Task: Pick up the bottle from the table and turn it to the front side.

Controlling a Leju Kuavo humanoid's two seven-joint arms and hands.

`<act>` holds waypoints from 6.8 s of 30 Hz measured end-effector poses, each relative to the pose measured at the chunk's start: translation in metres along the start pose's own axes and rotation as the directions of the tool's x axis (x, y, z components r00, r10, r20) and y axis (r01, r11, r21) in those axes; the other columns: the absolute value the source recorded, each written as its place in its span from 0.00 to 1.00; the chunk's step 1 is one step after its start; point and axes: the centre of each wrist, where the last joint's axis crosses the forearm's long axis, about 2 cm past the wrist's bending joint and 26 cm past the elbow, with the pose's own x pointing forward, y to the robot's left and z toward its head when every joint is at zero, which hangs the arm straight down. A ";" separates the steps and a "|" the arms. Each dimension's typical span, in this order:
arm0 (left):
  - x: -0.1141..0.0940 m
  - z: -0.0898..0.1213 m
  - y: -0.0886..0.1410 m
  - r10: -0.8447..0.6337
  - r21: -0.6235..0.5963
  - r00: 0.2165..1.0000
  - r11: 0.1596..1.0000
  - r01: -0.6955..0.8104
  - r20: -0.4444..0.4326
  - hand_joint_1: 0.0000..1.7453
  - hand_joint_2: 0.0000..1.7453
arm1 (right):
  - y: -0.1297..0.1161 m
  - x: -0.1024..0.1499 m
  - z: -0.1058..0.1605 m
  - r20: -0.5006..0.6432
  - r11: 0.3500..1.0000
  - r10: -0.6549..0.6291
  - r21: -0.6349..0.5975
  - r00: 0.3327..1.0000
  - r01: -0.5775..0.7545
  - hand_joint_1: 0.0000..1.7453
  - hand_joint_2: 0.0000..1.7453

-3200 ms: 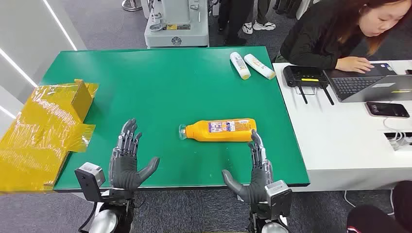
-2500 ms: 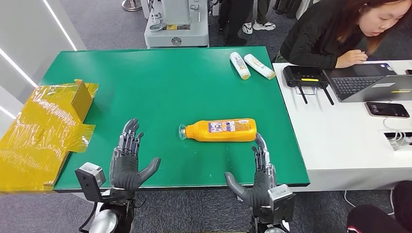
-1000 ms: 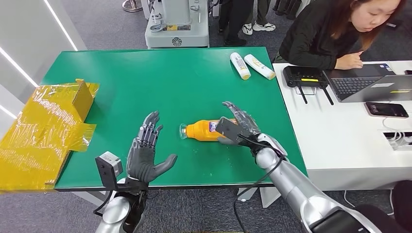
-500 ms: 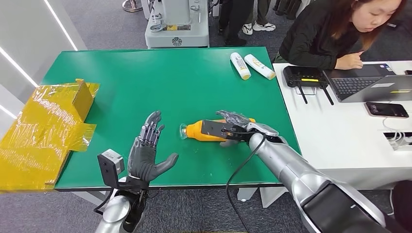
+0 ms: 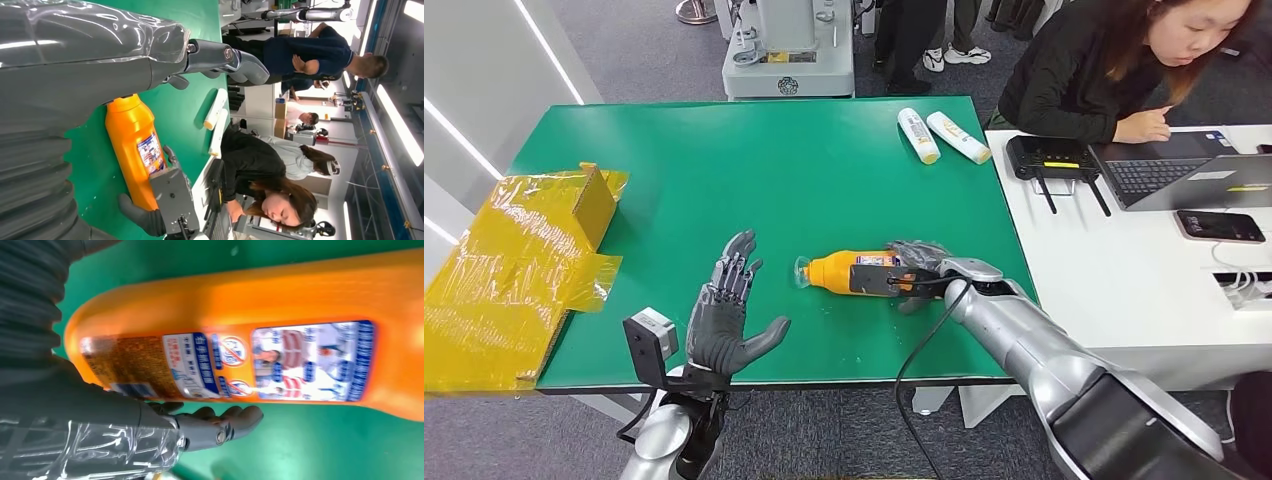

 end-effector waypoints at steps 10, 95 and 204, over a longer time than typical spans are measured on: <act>0.000 0.000 0.000 0.003 0.002 1.000 1.000 -0.003 -0.001 0.00 1.00 | -0.003 -0.014 0.002 -0.037 1.000 0.027 0.002 0.999 -0.027 0.00 1.00; -0.007 0.020 0.008 -0.004 0.056 1.000 0.998 0.004 -0.010 0.00 1.00 | 0.157 0.020 0.087 0.732 0.380 -0.533 -0.242 0.424 0.893 1.00 1.00; 0.010 -0.129 0.064 -0.077 0.010 0.996 0.997 0.078 -0.036 1.00 1.00 | 0.130 0.070 0.042 0.714 0.617 -0.500 -0.103 0.490 0.780 0.00 1.00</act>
